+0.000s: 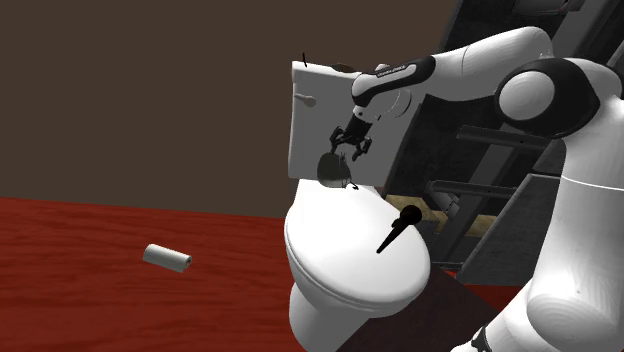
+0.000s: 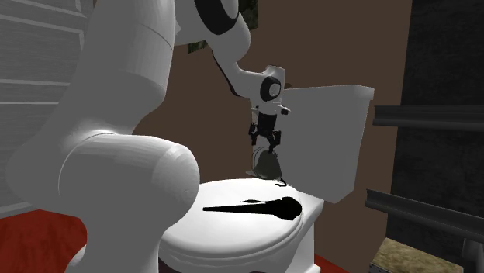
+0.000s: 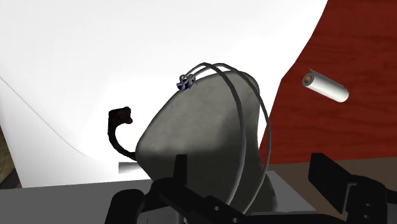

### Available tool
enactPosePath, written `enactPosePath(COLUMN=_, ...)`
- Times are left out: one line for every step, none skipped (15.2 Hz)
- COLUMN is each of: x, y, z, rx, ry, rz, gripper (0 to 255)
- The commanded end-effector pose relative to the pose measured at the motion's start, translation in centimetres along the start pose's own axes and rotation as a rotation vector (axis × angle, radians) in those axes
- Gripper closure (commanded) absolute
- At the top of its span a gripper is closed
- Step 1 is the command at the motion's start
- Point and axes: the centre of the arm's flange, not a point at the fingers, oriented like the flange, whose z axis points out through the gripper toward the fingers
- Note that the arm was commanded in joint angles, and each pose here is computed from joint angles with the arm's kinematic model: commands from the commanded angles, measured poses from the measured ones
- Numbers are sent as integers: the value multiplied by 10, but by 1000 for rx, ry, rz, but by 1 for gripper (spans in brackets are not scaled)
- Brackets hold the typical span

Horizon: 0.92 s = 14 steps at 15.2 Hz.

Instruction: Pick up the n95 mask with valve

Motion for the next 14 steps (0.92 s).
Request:
enactPosePath(x=0, y=2, z=3, rx=0, ry=1, rz=0, gripper=0)
enactPosePath(x=0, y=2, z=3, rx=0, ry=1, rz=0, gripper=255)
enactPosePath(x=0, y=1, z=3, rx=0, ry=1, rz=0, gripper=255)
enactPosePath(x=0, y=1, z=3, rx=0, ry=1, rz=0, gripper=255)
enactPosePath(x=0, y=1, z=3, rx=0, ry=1, rz=0, gripper=255)
enactPosePath(x=0, y=1, z=3, rx=0, ry=1, rz=0, gripper=255)
enactPosePath(x=0, y=1, z=3, rx=0, ry=1, rz=0, gripper=255)
enactPosePath(x=0, y=1, z=3, rx=0, ry=1, rz=0, gripper=255)
enactPosePath(x=0, y=1, z=3, rx=0, ry=1, rz=0, gripper=255)
enactPosePath(x=0, y=1, z=3, rx=0, ry=1, rz=0, gripper=255)
enactPosePath(x=0, y=2, z=3, rx=0, ry=1, rz=0, gripper=255)
enactPosePath(x=0, y=0, z=-2, rx=0, ry=1, rz=0, gripper=255)
enactPosePath(x=1, y=-1, z=-7, rx=0, ry=1, rz=0, gripper=255)
enactPosePath(x=1, y=-2, z=-12, rx=0, ry=1, rz=0, gripper=255)
